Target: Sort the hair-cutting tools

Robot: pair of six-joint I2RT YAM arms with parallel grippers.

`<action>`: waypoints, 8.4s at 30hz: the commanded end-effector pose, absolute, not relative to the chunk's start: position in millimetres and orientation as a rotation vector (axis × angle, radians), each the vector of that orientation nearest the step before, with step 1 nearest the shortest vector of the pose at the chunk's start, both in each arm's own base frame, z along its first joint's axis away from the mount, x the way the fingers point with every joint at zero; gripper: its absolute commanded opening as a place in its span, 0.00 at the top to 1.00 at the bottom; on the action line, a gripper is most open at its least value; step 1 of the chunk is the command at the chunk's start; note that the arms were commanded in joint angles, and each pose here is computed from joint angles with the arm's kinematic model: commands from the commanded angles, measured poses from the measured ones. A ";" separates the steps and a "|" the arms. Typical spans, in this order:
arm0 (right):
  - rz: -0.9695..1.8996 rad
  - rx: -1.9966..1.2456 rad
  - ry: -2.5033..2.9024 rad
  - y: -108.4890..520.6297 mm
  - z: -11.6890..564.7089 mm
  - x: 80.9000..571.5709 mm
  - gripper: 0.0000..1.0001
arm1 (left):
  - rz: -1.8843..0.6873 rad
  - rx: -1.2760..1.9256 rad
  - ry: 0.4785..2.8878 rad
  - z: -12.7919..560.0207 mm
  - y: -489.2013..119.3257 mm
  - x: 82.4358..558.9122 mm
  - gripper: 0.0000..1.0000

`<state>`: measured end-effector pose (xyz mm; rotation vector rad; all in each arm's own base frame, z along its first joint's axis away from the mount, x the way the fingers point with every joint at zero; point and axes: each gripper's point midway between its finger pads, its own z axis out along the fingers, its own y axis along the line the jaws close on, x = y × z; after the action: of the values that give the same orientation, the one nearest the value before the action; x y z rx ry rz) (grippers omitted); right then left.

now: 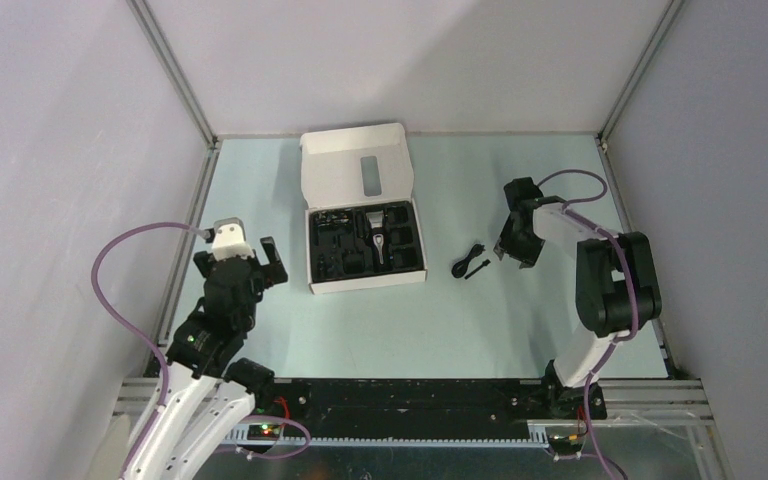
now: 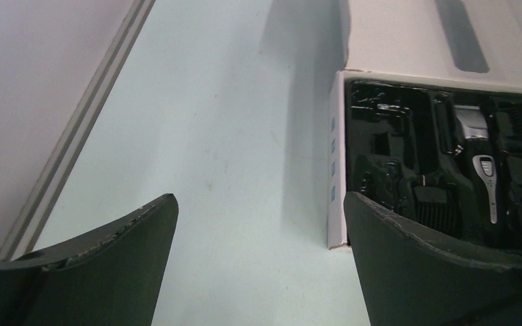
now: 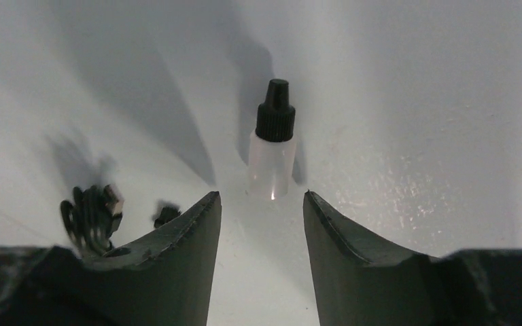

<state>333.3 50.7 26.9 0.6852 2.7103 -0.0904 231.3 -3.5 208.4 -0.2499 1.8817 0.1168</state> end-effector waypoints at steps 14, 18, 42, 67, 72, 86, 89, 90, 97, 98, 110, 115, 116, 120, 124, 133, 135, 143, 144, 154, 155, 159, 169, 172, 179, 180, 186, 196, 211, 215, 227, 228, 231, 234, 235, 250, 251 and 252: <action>-0.160 0.763 2.715 37.5 12.0 340.8 0.71 | 0.148 -0.329 1.892 211.6 5.6 224.2 0.02; -0.162 0.742 2.694 38.3 22.0 340.8 0.82 | 0.130 -0.305 1.909 210.4 0.3 226.6 0.02; 0.357 -0.086 2.234 251.7 190.2 287.4 0.92 | -0.696 -0.122 1.924 246.0 -136.0 242.3 0.02; 0.841 -0.441 1.782 351.4 247.5 212.8 0.90 | -1.021 0.005 1.871 275.9 -229.6 239.9 0.13; 0.845 -0.439 1.779 351.7 248.0 212.6 0.90 | -0.995 0.045 1.894 273.4 -237.9 239.6 0.20; 0.855 -0.449 1.775 354.5 247.6 212.1 0.90 | -0.844 0.123 1.946 260.2 -244.8 240.9 0.34; 0.853 -0.449 1.775 354.8 247.0 212.7 0.90 | -0.829 0.141 1.961 255.6 -248.8 241.1 0.39; 0.852 -0.450 1.776 354.7 246.6 212.5 0.90 | -0.834 0.149 1.960 256.2 -251.0 240.1 0.40; 0.842 -0.451 1.785 355.0 243.1 213.7 0.90 | -0.834 0.163 1.963 256.3 -255.8 238.6 0.56; 0.841 -0.452 1.787 355.0 242.3 213.6 0.90 | -0.830 0.162 1.962 256.2 -255.1 238.9 0.60; 0.722 -0.356 1.872 316.7 231.9 233.4 0.33 | -0.505 0.099 2.020 246.1 -211.9 257.5 0.76; 0.538 -0.217 1.963 252.1 223.2 250.6 0.20 | -0.353 0.073 2.051 232.6 -187.6 270.7 0.76; 0.518 -0.181 1.950 239.1 230.5 251.8 0.18 | -0.326 0.050 2.056 228.8 -180.7 276.1 0.75; 0.357 -0.005 1.962 175.5 234.9 257.7 0.15 | -0.226 -0.038 2.103 205.7 -154.2 292.5 0.76; 0.219 0.213 1.960 116.7 235.1 253.2 0.13 | -0.139 -0.107 2.146 185.7 -133.2 307.2 0.76; 0.079 0.444 1.844 42.1 237.8 223.8 0.07 | 0.038 -0.130 2.308 128.3 -116.3 321.6 0.76; 0.064 0.484 1.807 30.6 237.7 218.8 0.06 | 0.066 -0.124 2.341 115.7 -115.5 321.7 0.75; 0.056 0.606 1.698 1.5 239.5 203.3 0.04 | 0.204 -0.112 2.420 86.6 -104.9 320.1 0.74; 0.060 0.612 1.690 0.0 239.5 202.3 0.04 | 0.217 -0.111 2.420 86.0 -103.4 320.4 0.74; 0.053 0.610 1.691 0.1 236.8 203.1 0.03 | 0.263 -0.077 2.476 74.9 -100.0 309.7 0.67; 0.053 0.610 1.691 0.1 236.8 203.1 0.03 | 0.270 -0.075 2.473 75.8 -99.7 309.7 0.66; 0.052 0.611 1.692 0.1 236.5 203.3 0.03 | 0.298 -0.057 2.463 81.6 -98.9 308.0 0.57; 0.050 0.608 1.695 0.8 236.4 204.0 0.03 | 0.209 -0.075 2.411 118.1 -102.2 305.2 0.47; 0.050 0.607 1.697 1.1 236.1 204.1 0.03 | 0.185 -0.071 2.414 118.1 -105.0 304.5 0.53; 0.055 0.600 1.701 2.3 235.7 204.1 0.03 | 0.197 -0.041 2.458 103.9 -109.4 311.1 0.72; 0.056 0.601 1.701 2.0 235.8 203.7 0.03 | 0.195 -0.037 2.469 100.9 -110.6 311.9 0.74; 0.055 0.602 1.701 1.6 235.5 203.5 0.03 | 0.158 -0.032 2.518 87.1 -115.6 313.5 0.79; 0.052 0.596 1.709 2.8 234.2 204.0 0.03 | 0.179 -0.042 2.616 60.7 -112.3 303.2 0.80; 0.129 0.408 1.795 39.6 236.9 219.6 0.03 | 0.000 -0.116 2.339 169.4 -113.5 314.4 0.46; 0.130 0.351 1.901 59.8 227.4 228.4 0.03 | -0.031 -0.135 2.173 223.1 -99.3 309.0 0.26; 0.117 0.355 2.329 118.7 159.6 257.0 0.08 | 0.011 -0.171 1.787 298.0 -39.3 263.4 0.00; 0.144 0.370 2.350 124.8 155.6 259.2 0.09 | 0.008 -0.179 1.760 298.4 -35.6 259.1 0.00; 0.164 0.391 2.411 142.4 138.4 273.9 0.11 | 0.030 -0.192 1.729 288.4 -27.2 253.2 0.00; 0.199 0.427 2.463 158.5 122.9 286.1 0.16 | 0.028 -0.187 1.731 271.3 -26.7 250.8 0.00; 0.202 0.438 2.469 162.9 118.3 293.0 0.17 | 0.026 -0.181 1.738 267.2 -27.5 250.6 0.00; 0.158 0.630 2.577 187.4 41.4 330.5 0.38 | 0.009 -0.154 1.713 270.2 -28.5 246.9 0.00; 0.147 0.637 2.577 186.6 38.6 331.4 0.39 | 0.008 -0.153 1.714 270.1 -28.7 246.9 0.00; 0.132 0.640 2.583 186.3 33.1 332.1 0.40 | 0.008 -0.151 1.716 269.6 -29.2 247.3 0.00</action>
<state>310.9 178.3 32.0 0.5666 2.6411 0.1054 243.7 -29.7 264.0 -0.1564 1.7463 0.0032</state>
